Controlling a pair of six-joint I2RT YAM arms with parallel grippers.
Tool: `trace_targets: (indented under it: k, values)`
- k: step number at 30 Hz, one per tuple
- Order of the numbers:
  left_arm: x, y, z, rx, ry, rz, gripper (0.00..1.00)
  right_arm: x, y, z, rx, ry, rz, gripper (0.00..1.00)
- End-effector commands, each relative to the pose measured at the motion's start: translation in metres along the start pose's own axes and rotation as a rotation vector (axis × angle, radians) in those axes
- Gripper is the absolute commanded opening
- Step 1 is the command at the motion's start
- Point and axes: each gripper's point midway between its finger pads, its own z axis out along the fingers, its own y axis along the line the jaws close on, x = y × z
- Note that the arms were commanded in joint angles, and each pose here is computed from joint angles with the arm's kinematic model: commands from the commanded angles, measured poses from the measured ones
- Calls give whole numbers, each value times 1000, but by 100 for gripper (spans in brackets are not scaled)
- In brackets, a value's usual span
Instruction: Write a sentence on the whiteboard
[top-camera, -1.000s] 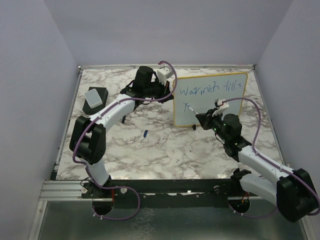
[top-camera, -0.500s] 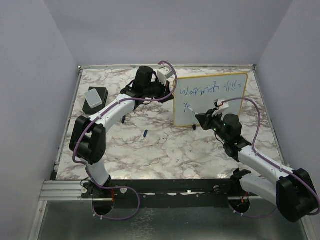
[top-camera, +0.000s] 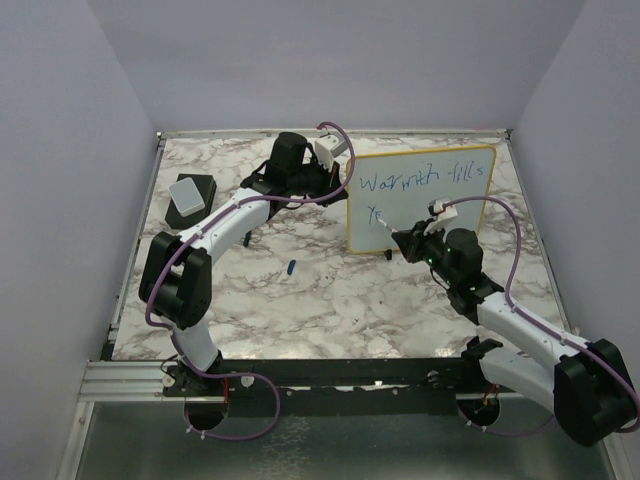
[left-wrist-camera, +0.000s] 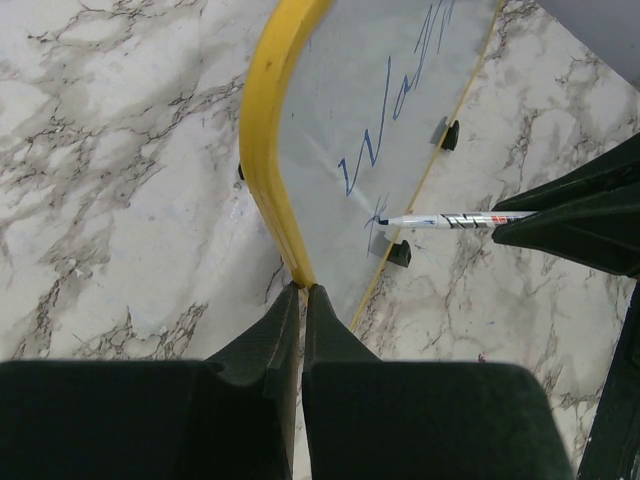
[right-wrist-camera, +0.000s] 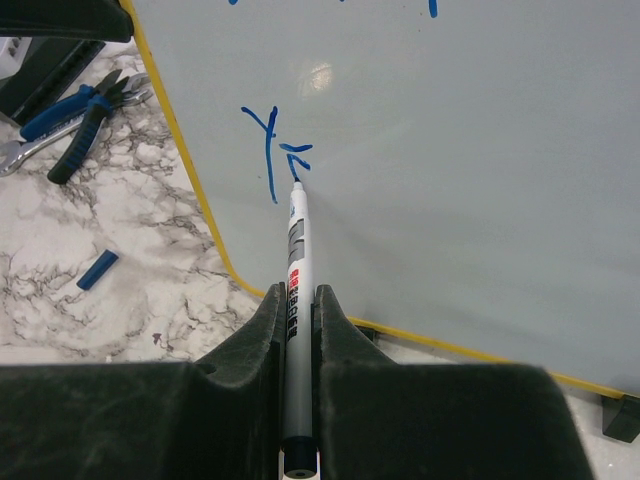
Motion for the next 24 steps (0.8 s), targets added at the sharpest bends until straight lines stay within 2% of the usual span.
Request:
trace_targets:
  k: [1, 9, 24]
  values:
    - [-6, -6, -1, 23, -3, 18, 0, 8, -14, -5, 69, 15, -4, 1]
    - [-6, -7, -1, 24, -3, 17, 0, -9, -17, -4, 95, -36, -17, 1]
    - [-6, -6, -1, 20, -4, 18, 0, -23, 2, -8, 2, -60, -29, 1]
